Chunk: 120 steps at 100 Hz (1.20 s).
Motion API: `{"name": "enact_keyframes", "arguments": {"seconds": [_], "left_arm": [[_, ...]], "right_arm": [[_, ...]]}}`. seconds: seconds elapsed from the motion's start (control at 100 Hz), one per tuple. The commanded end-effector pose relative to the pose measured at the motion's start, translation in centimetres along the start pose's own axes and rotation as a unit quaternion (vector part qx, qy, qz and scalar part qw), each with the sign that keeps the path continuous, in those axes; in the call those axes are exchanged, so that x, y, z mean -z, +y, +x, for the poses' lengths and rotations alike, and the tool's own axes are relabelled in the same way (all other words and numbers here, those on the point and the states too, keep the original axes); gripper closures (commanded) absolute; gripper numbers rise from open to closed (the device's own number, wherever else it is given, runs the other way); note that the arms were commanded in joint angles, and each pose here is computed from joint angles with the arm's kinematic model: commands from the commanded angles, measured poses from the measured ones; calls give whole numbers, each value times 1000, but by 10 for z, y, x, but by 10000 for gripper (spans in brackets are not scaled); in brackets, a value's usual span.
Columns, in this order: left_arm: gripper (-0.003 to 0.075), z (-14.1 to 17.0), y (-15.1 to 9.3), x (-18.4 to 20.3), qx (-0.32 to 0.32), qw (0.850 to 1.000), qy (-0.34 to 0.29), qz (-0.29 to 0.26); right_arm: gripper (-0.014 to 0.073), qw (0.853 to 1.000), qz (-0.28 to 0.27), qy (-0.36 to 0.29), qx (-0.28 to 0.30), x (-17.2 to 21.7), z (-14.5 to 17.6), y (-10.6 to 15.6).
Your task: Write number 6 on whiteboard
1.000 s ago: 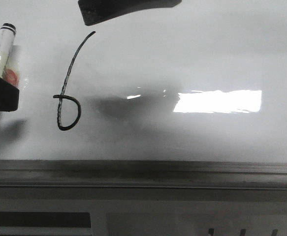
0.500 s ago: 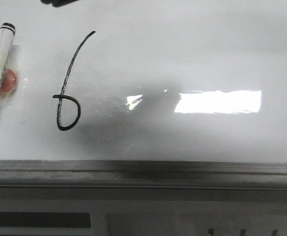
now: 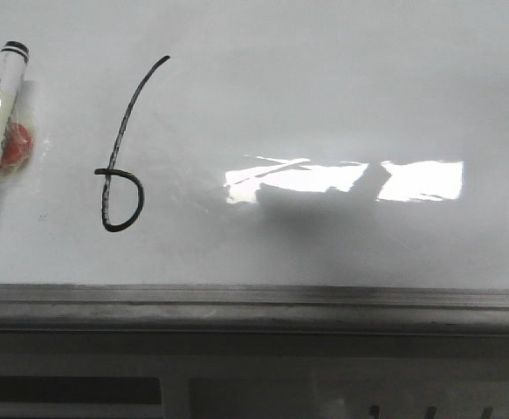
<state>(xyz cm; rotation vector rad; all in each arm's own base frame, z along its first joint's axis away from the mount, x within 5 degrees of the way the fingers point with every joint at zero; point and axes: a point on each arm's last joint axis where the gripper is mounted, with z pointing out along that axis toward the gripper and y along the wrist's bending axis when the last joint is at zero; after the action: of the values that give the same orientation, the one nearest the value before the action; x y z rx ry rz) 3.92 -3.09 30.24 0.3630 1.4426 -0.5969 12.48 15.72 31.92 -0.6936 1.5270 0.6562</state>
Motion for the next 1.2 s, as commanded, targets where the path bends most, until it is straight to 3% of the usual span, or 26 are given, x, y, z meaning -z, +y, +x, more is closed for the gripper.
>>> {"name": "enact_keyframes", "arguments": {"seconds": [0.0, 0.19, 0.42, 1.19], "left_arm": [[741, -7, 0, 5, -17, 999, -35, -6], [741, 8, 2, 10, -18, 999, -31, -5], [741, 23, 1, 9, -17, 999, 27, 4], [741, 23, 1, 9, -16, 1000, 27, 4]], "right_arm": [[659, 995, 31, -89, 13, 17, -1, -7], [659, 994, 47, -93, 19, 46, 40, -12], [659, 994, 47, -99, 21, 75, 68, -14], [659, 993, 47, -108, 20, 84, 75, -15]]}}
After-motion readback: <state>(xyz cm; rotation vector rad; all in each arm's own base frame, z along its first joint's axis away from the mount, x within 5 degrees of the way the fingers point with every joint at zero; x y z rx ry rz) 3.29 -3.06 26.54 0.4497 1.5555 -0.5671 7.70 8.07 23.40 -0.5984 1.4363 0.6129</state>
